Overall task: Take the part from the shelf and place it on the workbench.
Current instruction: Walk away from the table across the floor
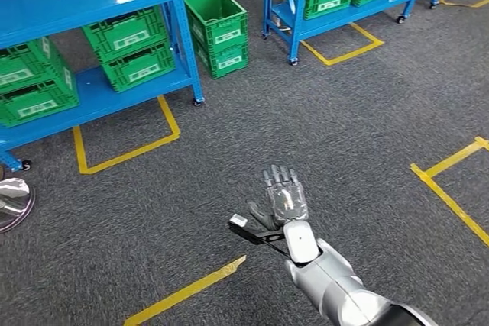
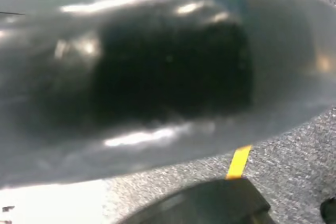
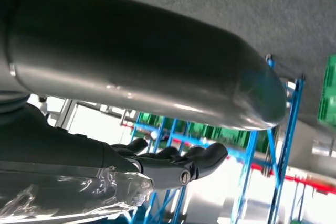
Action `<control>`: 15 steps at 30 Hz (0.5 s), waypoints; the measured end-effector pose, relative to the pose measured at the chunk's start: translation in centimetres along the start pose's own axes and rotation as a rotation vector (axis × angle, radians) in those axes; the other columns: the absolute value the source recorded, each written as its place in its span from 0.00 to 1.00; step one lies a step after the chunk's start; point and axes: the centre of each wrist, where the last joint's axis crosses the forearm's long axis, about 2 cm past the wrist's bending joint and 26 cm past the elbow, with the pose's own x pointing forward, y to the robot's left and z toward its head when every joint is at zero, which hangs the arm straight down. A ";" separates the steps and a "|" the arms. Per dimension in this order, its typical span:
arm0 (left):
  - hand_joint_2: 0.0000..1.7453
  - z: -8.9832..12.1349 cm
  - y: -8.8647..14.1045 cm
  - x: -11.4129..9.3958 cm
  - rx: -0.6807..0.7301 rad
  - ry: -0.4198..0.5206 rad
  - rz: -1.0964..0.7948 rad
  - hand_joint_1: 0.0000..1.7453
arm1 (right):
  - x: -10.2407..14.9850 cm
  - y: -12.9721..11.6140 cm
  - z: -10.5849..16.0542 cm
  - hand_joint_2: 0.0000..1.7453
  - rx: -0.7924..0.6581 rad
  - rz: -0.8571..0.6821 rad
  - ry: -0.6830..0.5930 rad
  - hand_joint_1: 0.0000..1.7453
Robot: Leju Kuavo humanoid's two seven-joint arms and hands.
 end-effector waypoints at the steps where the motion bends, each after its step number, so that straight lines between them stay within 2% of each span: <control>1: 0.00 0.0 -0.1 -0.1 -0.002 0.003 0.002 0.00 | -0.4 0.4 0.3 0.00 0.013 -0.011 0.018 0.00; 5: 0.00 0.0 -0.3 -0.2 -0.011 0.006 0.016 0.00 | -3.1 2.3 1.6 0.00 0.078 -0.048 0.119 0.00; 11: 0.00 0.1 -0.8 -0.4 -0.021 0.007 0.032 0.00 | -8.1 6.7 6.2 0.00 0.235 -0.137 0.355 0.00; 15: 0.00 0.1 -0.8 -0.4 -0.016 0.001 0.035 0.00 | -9.7 8.9 9.3 0.00 0.326 -0.176 0.476 0.00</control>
